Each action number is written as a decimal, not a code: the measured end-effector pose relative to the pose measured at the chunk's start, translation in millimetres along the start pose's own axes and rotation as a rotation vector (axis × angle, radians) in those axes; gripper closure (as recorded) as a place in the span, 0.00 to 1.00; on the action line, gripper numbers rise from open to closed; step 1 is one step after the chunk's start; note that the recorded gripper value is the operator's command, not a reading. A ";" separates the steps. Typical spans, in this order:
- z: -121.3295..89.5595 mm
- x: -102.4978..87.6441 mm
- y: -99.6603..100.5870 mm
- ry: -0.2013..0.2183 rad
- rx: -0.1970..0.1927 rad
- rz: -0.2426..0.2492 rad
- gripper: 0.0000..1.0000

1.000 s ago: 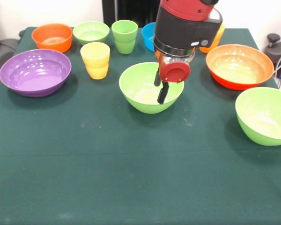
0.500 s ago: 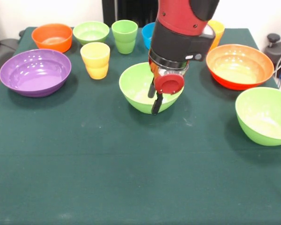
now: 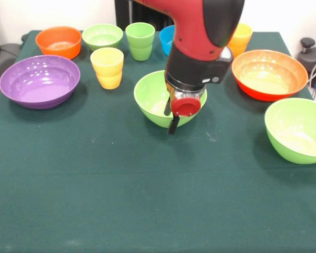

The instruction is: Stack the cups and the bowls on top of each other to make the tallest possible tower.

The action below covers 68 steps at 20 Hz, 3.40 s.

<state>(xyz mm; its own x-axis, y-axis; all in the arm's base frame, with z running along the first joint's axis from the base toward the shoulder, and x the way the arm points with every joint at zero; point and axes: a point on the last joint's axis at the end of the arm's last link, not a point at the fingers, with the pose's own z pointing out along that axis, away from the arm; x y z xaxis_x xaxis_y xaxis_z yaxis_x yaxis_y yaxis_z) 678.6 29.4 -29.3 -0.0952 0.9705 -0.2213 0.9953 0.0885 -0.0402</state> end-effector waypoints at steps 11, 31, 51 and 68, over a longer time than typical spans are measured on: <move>6.7 -8.1 -9.4 -0.005 0.006 0.004 1.00; -1.9 -26.7 -2.9 0.029 -0.035 -0.036 1.00; -15.3 -49.8 59.0 -0.033 -0.799 -0.246 1.00; -9.0 6.0 53.6 0.242 -1.354 -0.320 1.00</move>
<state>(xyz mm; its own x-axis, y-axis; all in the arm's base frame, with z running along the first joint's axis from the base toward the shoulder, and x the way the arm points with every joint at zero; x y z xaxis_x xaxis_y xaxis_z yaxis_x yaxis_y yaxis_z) 731.5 42.0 -23.9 -0.4490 0.8696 -0.2053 0.1923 0.3184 0.9282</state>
